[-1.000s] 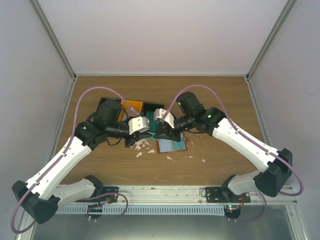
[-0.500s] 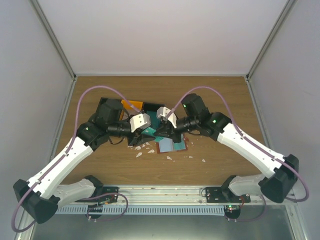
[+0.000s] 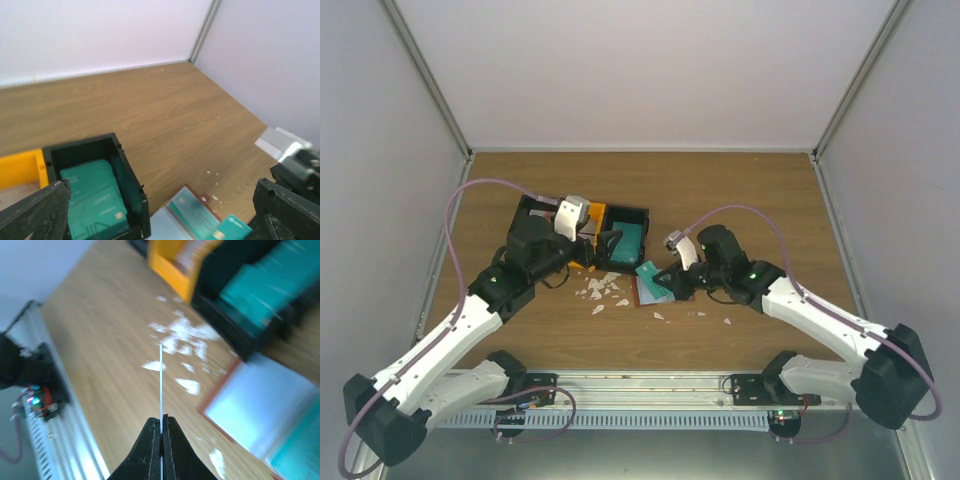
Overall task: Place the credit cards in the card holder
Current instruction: Pick up the credit card from the storage box, then adjust the storage box at the center of the board.
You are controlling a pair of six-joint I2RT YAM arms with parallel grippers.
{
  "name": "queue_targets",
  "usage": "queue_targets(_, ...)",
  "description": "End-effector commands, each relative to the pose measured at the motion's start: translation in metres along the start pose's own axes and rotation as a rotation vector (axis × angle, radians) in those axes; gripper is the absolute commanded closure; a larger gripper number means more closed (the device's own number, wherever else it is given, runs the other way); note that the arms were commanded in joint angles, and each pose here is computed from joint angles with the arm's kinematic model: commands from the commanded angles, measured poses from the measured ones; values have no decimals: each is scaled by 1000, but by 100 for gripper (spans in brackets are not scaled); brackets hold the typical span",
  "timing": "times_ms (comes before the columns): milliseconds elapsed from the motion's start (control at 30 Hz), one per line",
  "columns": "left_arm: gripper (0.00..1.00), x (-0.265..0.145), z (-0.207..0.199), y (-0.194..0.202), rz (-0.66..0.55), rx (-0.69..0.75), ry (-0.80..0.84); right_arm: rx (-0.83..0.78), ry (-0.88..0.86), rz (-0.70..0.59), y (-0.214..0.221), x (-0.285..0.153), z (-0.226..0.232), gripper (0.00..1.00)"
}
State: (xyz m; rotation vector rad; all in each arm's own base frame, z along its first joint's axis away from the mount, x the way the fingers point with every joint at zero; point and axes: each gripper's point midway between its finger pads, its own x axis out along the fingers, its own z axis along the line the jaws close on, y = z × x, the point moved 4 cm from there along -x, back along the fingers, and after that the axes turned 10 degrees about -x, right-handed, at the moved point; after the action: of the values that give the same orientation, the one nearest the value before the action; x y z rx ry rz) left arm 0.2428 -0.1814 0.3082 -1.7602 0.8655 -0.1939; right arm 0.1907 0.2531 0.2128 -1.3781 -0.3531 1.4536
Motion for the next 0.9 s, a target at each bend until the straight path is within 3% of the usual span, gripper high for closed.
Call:
queue_targets(0,2,24,15,17,-32,-276,-24,318,152,8,30,8,-51,100)
queue_targets(67,14,38,15,43,47,-338,26,421,169,25,52,9,-69,100)
queue_targets(133,36,49,20,72,114,-411,47,495,174,36,69,9,-84,100)
queue_targets(200,57,59,35,107,198,-482,-17,523,167,38,75,8,-90,100)
queue_targets(333,82,66,57,150,305,-515,-155,549,149,40,80,9,-93,99)
queue_targets(500,85,82,74,176,386,-503,-250,583,139,89,96,17,-99,100)
queue_targets(867,79,129,80,166,394,-410,-268,591,98,109,107,33,-111,100)
